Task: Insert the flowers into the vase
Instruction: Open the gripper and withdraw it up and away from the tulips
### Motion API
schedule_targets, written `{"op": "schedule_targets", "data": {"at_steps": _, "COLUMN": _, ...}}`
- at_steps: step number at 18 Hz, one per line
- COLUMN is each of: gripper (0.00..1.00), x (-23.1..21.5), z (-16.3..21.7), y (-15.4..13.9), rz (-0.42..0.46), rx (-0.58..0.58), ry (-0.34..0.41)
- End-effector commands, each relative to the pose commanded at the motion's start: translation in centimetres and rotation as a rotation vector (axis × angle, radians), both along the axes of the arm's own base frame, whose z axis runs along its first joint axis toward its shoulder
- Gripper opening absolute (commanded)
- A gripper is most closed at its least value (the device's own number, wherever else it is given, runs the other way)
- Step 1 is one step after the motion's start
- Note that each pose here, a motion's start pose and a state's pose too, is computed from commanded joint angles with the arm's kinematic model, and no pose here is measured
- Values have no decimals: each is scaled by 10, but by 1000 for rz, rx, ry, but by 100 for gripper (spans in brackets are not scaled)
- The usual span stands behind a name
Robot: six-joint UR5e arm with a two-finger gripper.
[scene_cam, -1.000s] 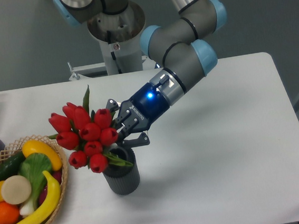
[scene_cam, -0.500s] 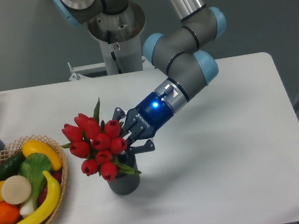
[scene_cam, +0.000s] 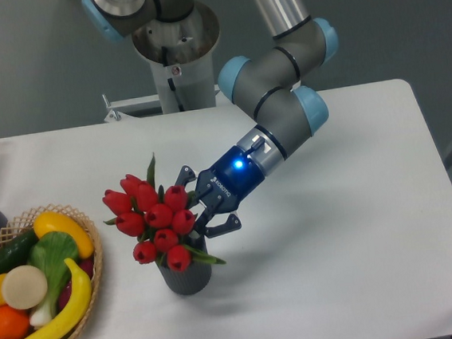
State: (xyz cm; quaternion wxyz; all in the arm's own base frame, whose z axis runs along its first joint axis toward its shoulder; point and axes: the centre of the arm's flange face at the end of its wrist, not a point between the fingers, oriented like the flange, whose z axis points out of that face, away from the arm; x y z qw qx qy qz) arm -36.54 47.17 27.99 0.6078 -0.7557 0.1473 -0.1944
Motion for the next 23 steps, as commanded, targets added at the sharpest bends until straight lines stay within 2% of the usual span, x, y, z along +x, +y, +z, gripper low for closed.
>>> {"op": "schedule_targets", "data": {"at_steps": 1, "gripper": 100, "x": -1, "z": 1, "y": 0, "rz": 2, "rx": 0, "ry": 3}}
{"op": "schedule_targets", "data": {"at_steps": 9, "gripper": 100, "x": -9, "z": 6, "y": -5, "rz": 20, "rx": -44, "ry": 58}}
{"op": "schedule_targets", "data": {"at_steps": 16, "gripper": 100, "x": -78, "z": 56, "y": -73, "rz": 204, "rx": -185, "ry": 270}}
{"op": "schedule_targets", "data": {"at_steps": 18, "gripper": 100, "x": -111, "z": 67, "y": -98, "rz": 280, "rx": -298, "ry": 365}}
{"op": "schedule_targets", "data": {"at_steps": 21, "gripper": 100, "x": -138, "z": 83, "y": -121, "rz": 362, "rx": -494, "ry": 504}}
{"op": "schedule_targets", "data": {"at_steps": 23, "gripper": 100, "x": -170, "z": 100, "y": -156, "rz": 448, "rx": -570, "ry": 561}}
